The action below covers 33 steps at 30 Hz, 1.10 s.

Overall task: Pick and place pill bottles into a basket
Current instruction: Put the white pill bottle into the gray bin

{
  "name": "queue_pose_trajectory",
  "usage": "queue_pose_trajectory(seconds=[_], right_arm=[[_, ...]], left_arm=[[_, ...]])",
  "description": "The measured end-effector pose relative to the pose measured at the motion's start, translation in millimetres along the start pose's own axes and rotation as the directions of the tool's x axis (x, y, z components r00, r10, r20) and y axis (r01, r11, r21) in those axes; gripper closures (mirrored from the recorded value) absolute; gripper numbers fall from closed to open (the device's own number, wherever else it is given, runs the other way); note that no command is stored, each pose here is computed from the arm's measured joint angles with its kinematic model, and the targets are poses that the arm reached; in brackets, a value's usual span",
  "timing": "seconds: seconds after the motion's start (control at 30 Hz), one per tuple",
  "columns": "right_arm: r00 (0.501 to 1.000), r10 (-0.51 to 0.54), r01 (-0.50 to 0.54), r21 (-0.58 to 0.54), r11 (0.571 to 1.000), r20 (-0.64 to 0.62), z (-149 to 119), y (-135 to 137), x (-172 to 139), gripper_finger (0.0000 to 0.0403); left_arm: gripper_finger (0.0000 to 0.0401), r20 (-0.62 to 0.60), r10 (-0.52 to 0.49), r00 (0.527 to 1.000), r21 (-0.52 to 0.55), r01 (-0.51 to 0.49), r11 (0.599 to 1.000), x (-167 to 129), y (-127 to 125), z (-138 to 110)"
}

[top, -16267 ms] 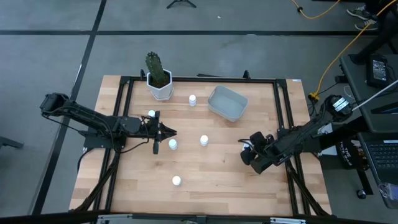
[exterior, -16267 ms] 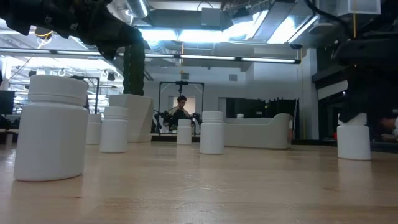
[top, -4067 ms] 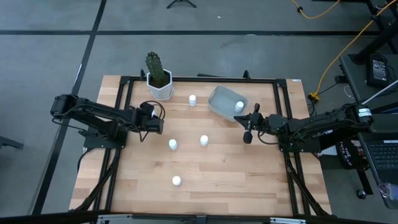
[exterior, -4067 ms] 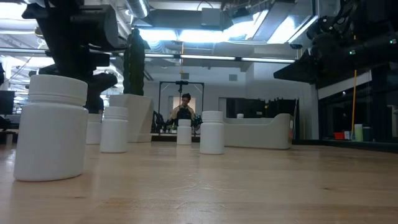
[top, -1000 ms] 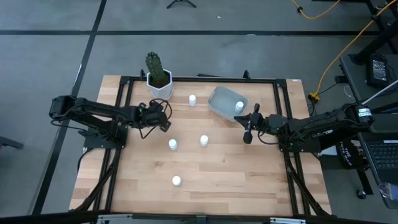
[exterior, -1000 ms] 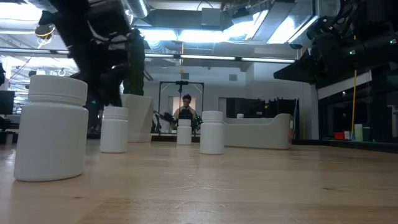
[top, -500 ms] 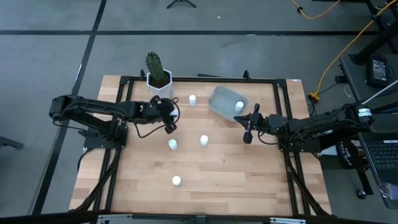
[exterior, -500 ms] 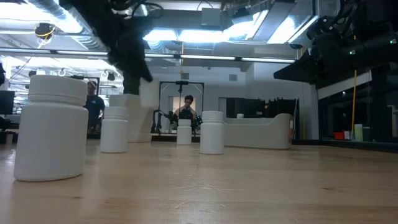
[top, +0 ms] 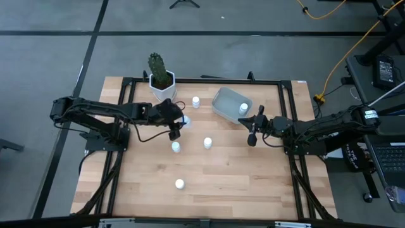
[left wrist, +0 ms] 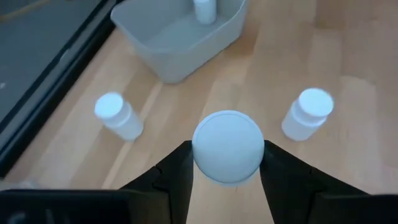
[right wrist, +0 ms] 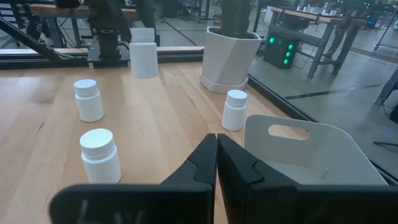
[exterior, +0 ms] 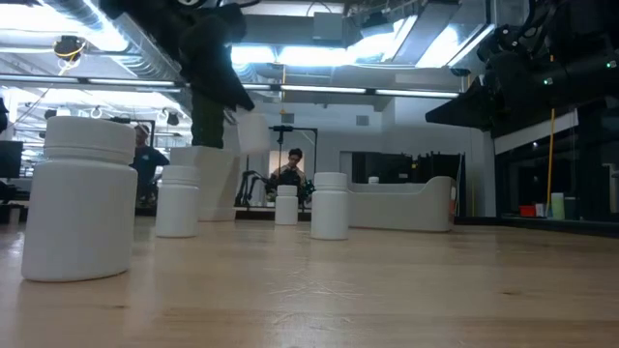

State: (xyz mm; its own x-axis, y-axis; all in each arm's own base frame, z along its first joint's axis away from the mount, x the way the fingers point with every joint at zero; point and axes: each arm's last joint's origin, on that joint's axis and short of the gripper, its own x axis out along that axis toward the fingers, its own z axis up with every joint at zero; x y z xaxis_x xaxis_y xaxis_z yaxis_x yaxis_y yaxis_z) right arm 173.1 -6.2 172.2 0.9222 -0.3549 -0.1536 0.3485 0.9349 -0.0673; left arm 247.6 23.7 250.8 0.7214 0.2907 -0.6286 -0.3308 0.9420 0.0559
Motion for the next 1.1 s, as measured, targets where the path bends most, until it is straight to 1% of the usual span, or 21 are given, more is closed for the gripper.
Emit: queue_pose_trajectory(seconds=[0.13,0.3,0.43,0.6,0.67,0.77,0.97,1.1], right_arm=[[1.000,0.000,0.000,0.000,1.000,0.000,0.0,0.0,0.0,0.0386],[1.000,0.000,0.000,0.000,1.000,0.000,0.0,0.0,0.0,0.0386],[1.000,0.000,0.000,-0.001,1.000,0.000,0.0,0.0,0.0,0.0386],[1.000,0.000,0.000,-0.001,1.000,0.000,0.0,0.0,0.0,0.0386],[1.000,0.000,0.000,-0.001,1.000,0.000,0.0,0.0,0.0,0.0386],[1.000,0.000,0.000,-0.001,1.000,0.000,0.0,0.0,0.0,0.0386],[1.000,0.000,0.000,0.000,1.000,0.001,0.2,0.0,0.0,0.0386],[1.000,0.000,0.000,0.000,1.000,0.000,0.1,-0.1,0.0,0.0386]], left_arm=[[0.0246,0.047,-0.017,0.999,0.039,0.015,0.999,-0.6,-3.0,4.3],[0.0246,0.072,-0.029,0.997,0.051,0.026,0.998,-2.2,-9.0,5.9],[0.0245,0.079,0.003,0.997,0.053,-0.007,0.999,-2.7,-9.9,5.9],[0.0245,0.086,0.016,0.996,0.044,-0.020,0.999,-1.0,-7.4,7.2],[0.0245,0.078,0.025,0.997,0.040,-0.028,0.999,1.6,-5.9,9.7],[0.0245,0.069,0.034,0.997,0.043,-0.037,0.998,7.7,-6.5,20.5],[0.0245,-0.008,0.044,0.999,0.156,-0.042,0.987,31.1,-14.3,42.0],[0.0245,-0.027,0.012,1.000,0.229,-0.006,0.973,47.7,-16.9,54.6]])
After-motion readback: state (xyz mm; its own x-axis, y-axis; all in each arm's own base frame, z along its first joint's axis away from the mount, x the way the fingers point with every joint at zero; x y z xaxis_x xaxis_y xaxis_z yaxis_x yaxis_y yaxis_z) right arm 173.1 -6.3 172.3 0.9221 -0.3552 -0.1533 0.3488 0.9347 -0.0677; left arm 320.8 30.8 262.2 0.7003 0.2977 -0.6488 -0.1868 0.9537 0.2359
